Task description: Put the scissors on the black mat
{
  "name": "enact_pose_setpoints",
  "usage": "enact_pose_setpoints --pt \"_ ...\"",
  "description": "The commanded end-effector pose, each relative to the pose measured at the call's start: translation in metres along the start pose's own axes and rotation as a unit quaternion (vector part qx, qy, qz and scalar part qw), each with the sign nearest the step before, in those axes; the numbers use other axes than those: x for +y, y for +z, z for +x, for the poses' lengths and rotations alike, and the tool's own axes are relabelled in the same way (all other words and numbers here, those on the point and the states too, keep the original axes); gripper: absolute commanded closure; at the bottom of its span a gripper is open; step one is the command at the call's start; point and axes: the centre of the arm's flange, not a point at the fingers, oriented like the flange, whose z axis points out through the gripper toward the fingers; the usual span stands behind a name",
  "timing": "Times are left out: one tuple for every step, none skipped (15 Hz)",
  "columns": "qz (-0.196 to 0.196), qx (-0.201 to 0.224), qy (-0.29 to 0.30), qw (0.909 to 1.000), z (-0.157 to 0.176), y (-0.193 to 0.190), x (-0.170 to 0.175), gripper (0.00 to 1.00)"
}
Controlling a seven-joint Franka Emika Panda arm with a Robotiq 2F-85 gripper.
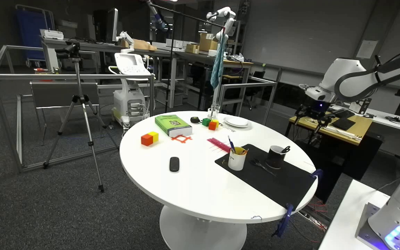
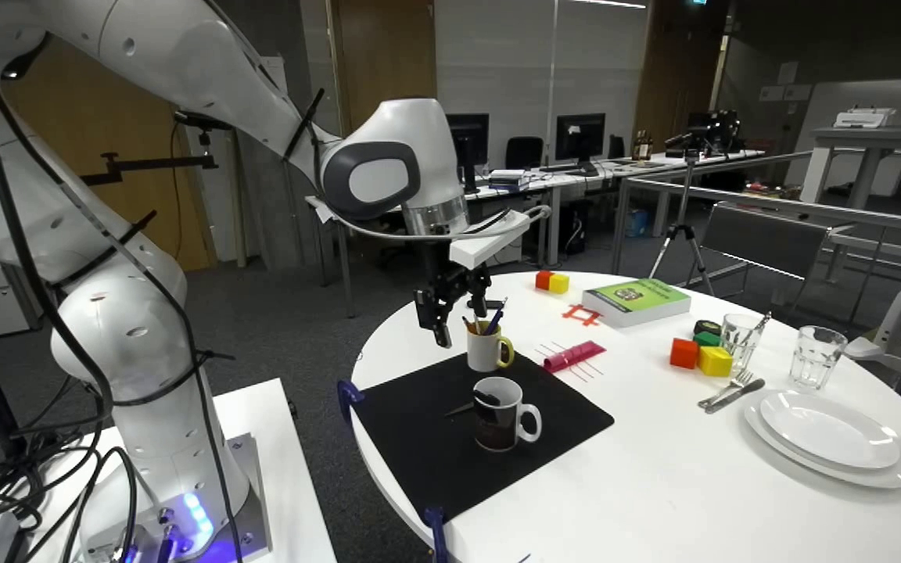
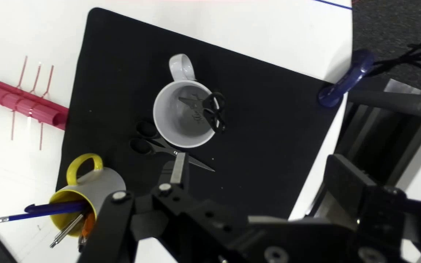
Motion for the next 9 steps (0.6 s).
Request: enact_pose_setpoints --pt "-0.058 -0.025 -0.013 0.9979 0.011 0.011 -0.010 0.00" --pt "-0.067 -0.027 -0.015 0.9973 0.013 0.013 -0.011 0.00" --pt "-0.073 -0.029 -0.017 0.9968 0.015 0.015 -0.012 0.00" --pt "-0.077 -0.030 -0.017 0.9964 0.016 0.018 -0.012 0.00" --pt "-0.079 -0.031 -0.017 0.9962 0.015 0.019 -0.011 0.00" --pt "-0.082 -0.034 -0.017 0.9959 0.014 0.020 -0.010 0.00" --pt "-0.084 -0.039 -0.018 0.9956 0.013 0.022 -0.010 0.00" --pt "-0.084 -0.041 -0.019 0.9954 0.014 0.024 -0.010 0.00" --pt "-0.075 -0.039 -0.019 0.9963 0.014 0.024 -0.010 0.00"
